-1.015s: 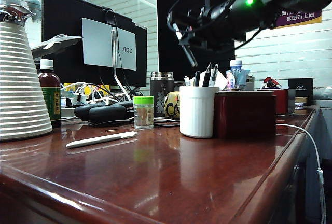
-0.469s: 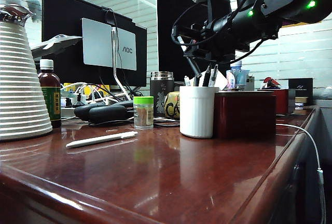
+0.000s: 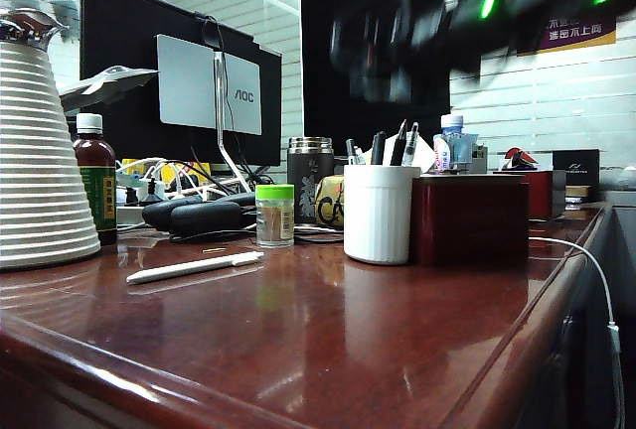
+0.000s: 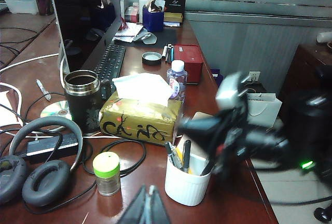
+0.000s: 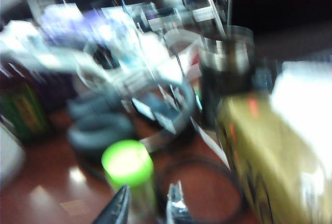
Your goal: Pick up all the pens on the desk and put them into the pen holder one by one.
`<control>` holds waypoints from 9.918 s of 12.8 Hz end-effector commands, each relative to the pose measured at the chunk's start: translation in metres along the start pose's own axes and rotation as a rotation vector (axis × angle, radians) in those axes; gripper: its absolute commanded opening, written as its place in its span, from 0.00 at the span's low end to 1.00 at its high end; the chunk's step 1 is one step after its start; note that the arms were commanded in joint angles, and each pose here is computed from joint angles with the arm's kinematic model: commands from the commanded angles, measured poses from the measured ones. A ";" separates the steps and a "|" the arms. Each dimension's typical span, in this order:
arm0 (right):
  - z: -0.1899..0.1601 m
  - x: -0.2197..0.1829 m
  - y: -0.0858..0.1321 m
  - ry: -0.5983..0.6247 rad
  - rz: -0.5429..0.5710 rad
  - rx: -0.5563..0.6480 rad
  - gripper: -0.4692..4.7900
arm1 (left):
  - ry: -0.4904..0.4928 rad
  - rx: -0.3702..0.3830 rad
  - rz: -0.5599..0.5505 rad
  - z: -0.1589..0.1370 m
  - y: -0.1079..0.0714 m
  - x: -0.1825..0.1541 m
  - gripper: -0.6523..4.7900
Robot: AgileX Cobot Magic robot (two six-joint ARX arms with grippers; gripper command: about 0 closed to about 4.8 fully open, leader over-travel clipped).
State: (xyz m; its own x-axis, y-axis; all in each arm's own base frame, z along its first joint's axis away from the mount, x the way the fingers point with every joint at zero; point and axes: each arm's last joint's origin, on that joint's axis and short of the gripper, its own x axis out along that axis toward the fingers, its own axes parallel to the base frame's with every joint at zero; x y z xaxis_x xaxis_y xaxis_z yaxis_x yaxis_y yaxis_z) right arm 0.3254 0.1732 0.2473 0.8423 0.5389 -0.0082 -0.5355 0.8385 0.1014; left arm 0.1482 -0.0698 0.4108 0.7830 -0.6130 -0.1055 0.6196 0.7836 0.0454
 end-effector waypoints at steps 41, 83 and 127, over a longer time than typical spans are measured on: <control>0.127 -0.186 0.042 0.095 0.122 -0.094 0.08 | -0.364 -0.416 -0.437 -0.075 0.026 0.268 0.11; 0.130 -0.200 0.043 0.089 0.123 -0.094 0.08 | 0.370 -0.727 -0.081 -0.098 0.081 0.384 0.34; 0.130 -0.198 0.043 0.085 0.124 -0.095 0.08 | 0.535 -0.821 -0.188 -0.155 0.082 0.421 0.63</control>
State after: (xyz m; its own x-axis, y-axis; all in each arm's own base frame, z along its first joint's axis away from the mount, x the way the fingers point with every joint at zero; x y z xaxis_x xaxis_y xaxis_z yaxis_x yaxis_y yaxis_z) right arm 0.1447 0.0920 0.3795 0.7634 0.6368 -0.1082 -0.6389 0.7691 0.0181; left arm 0.5197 -0.2469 0.2152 0.4111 -0.7712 -0.4860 0.3335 0.6234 -0.7072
